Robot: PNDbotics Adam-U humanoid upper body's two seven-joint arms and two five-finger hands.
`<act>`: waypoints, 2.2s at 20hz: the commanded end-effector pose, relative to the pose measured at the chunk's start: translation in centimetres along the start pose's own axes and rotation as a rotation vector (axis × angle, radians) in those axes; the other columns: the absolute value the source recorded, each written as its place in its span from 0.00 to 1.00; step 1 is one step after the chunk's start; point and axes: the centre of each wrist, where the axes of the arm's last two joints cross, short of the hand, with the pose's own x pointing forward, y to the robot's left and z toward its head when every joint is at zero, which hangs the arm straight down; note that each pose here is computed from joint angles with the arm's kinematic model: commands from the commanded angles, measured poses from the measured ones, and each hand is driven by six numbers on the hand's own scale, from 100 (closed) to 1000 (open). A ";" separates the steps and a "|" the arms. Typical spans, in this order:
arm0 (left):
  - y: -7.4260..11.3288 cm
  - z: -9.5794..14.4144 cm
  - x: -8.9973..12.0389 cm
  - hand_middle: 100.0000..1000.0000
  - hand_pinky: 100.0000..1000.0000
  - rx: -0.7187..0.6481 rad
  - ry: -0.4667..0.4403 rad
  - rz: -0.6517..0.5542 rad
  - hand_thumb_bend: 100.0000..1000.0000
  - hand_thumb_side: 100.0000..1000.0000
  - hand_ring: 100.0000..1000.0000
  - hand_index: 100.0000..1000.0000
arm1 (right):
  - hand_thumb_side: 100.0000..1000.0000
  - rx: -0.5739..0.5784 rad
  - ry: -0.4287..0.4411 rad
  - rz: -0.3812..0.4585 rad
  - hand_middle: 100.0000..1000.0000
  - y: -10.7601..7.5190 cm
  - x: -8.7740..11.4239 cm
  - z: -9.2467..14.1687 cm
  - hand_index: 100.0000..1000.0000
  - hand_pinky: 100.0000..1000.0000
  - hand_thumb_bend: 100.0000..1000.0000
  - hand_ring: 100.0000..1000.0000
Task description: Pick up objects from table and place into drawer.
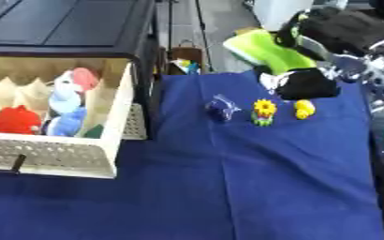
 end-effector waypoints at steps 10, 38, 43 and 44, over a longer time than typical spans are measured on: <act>0.0 -0.9 0.3 0.75 0.60 -0.038 -0.005 0.010 0.17 1.00 0.65 0.85 | 0.66 -0.142 -0.168 0.025 0.42 -4.0 3.0 -0.7 0.57 0.67 0.11 0.82; -1.0 -1.4 -0.1 0.75 0.60 -0.069 0.015 0.078 0.16 1.00 0.65 0.85 | 0.67 -0.146 -0.654 -0.022 0.46 -4.1 14.7 -12.7 0.62 0.68 0.14 0.83; -1.0 -1.4 -0.1 0.75 0.60 -0.070 0.015 0.082 0.16 1.00 0.66 0.85 | 0.70 -0.121 -0.649 -0.004 0.52 -3.1 14.9 -13.7 0.89 0.70 0.24 0.85; -1.0 -1.4 -0.1 0.75 0.60 -0.070 0.015 0.082 0.16 1.00 0.66 0.85 | 0.70 -0.118 -0.649 -0.003 0.53 -3.0 14.8 -13.7 0.91 0.70 0.27 0.85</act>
